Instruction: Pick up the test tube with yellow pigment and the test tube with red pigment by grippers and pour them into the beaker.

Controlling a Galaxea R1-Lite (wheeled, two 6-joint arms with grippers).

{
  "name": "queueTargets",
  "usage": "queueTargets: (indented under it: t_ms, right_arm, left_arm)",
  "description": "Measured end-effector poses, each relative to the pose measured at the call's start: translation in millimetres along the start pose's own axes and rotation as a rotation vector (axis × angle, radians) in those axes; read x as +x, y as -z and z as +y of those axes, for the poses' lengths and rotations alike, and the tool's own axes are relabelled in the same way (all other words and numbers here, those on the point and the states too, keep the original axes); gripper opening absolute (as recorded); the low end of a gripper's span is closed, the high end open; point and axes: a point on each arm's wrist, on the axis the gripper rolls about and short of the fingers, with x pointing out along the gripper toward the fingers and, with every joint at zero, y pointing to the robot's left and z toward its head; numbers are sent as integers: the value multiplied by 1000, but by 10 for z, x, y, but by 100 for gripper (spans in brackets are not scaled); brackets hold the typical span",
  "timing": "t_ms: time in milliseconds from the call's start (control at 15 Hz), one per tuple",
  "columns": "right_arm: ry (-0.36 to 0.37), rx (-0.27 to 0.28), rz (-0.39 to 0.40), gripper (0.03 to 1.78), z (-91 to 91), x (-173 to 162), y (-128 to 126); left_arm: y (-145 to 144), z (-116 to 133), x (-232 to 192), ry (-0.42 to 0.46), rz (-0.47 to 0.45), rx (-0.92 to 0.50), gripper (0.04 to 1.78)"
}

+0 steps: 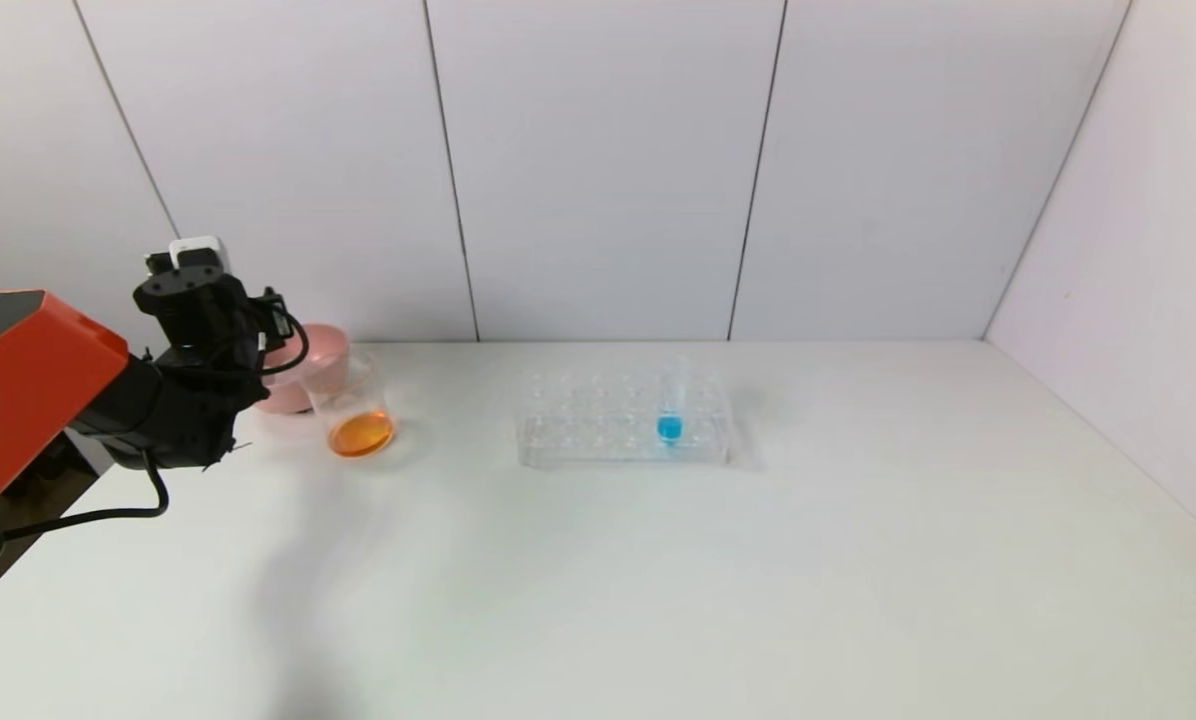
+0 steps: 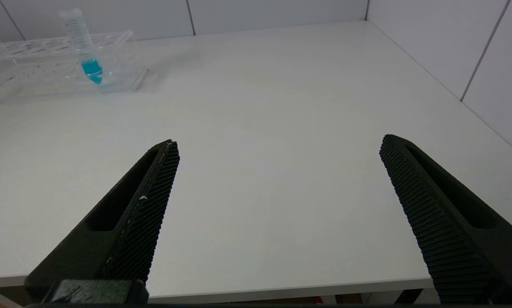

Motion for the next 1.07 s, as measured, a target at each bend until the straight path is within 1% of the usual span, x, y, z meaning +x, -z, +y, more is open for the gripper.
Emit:
queueTargets:
  t_ms: [133,267,400,533,667,733,800,867,1000,1067]
  right_arm:
    - [0,0,0,171,0,0,0]
    - [1,0,0,171,0,0,0]
    - [1,0,0,171,0,0,0]
    - [0,0,0,171,0,0,0]
    - [0,0,0,171,0,0,0]
    - [0,0,0,171,0,0,0]
    - [0,0,0,171,0,0,0]
    - [0,0,0,171,0,0,0]
    - [0,0,0,171,0,0,0]
    - [0,0,0,171,0,0,0]
  left_arm:
    - [-59,13,-29,-1,-7,-3,151]
    - [-139,26,-102,3,-10,-5,170]
    - [-268,39,-230,20,-13,-8,177]
    - [-445,26,-399,59,2,-28,178]
    - [-635,-45,-599,146,52,-89,178]
    - [-729,-91,-727,218,85,-132,178]
    - [-796,-128,-868,312,121,-163,178]
    - [-868,-155,-1013,406,137,-175,178]
    - [-1024,-180,-1278,533,123,-160,178]
    - [-1085,-162,-1387,560,104,-128,178]
